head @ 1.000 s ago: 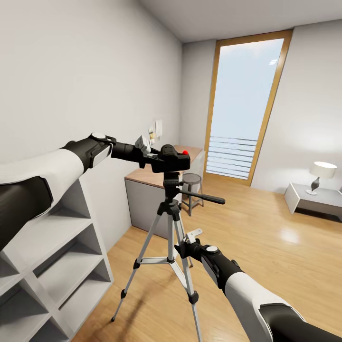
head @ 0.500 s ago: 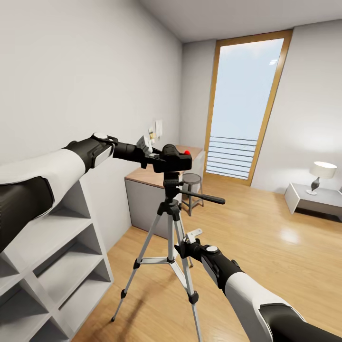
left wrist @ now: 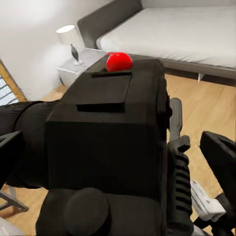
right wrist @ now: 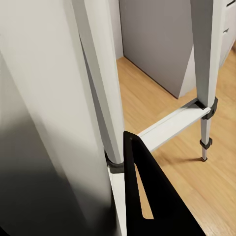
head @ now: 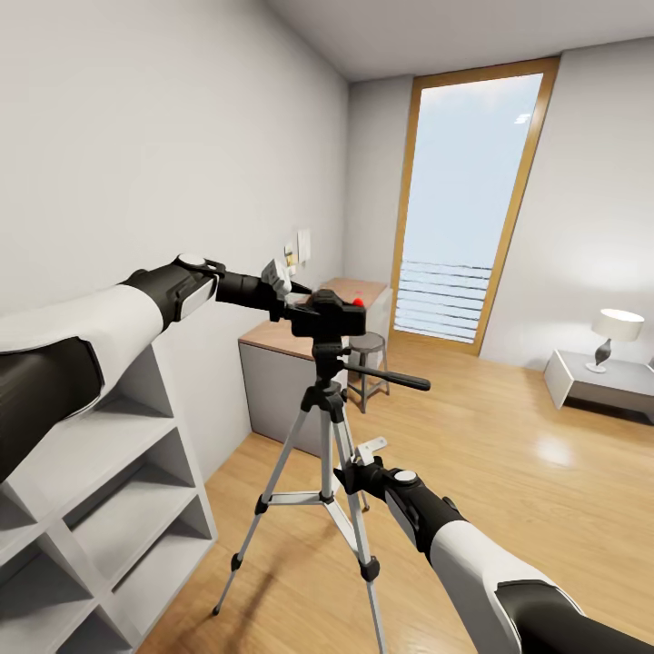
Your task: Attach the digital camera to the camera tripod in the bedroom.
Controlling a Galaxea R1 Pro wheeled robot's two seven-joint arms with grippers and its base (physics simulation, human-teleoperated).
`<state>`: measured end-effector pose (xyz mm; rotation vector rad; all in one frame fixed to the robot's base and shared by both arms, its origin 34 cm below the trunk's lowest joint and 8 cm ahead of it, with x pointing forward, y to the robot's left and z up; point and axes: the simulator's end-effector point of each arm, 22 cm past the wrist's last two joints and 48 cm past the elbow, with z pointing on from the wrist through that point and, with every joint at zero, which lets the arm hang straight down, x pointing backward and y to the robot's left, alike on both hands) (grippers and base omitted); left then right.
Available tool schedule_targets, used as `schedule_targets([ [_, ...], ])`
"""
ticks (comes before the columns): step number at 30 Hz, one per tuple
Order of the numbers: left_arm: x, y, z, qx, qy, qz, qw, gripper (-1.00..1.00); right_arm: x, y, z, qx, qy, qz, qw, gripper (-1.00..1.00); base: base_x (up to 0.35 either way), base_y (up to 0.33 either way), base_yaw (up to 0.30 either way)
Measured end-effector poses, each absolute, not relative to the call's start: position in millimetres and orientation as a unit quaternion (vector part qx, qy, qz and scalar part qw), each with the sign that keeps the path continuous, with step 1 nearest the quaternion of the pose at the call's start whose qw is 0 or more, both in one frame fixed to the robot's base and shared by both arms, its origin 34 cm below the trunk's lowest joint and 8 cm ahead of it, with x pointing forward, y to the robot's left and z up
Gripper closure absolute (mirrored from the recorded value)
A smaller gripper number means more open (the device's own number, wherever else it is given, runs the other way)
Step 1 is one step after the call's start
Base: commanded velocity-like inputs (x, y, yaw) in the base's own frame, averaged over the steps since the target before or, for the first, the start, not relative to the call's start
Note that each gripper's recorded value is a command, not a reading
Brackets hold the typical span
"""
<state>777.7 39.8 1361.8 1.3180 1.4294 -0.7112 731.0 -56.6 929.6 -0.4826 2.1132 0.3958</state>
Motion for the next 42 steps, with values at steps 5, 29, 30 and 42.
schedule_targets([
  [5, 778.3, 40.4, 1362.3, 0.546, 0.594, -0.295, 0.511, -1.00, 731.0, -56.6, 929.6, -0.195, 0.855, 0.160, 0.452, 1.00, 0.000, 0.000, 0.000],
  [29, 792.1, 48.7, 1405.1, 0.472, 0.582, -0.337, 0.570, -1.00, 731.0, -56.8, 929.6, -0.195, 0.856, 0.160, 0.452, 1.00, 0.000, 0.000, 0.000],
  [30, 794.1, 50.4, 1414.3, 0.456, 0.578, -0.348, 0.581, -1.00, 731.0, -56.7, 929.6, -0.195, 0.856, 0.160, 0.452, 1.00, 0.000, 0.000, 0.000],
  [42, 831.1, 119.4, 1500.8, 0.194, 0.559, -0.487, 0.642, -1.00, 730.9, -56.3, 929.8, -0.196, 0.855, 0.160, 0.453, 1.00, 0.000, 0.000, 0.000],
])
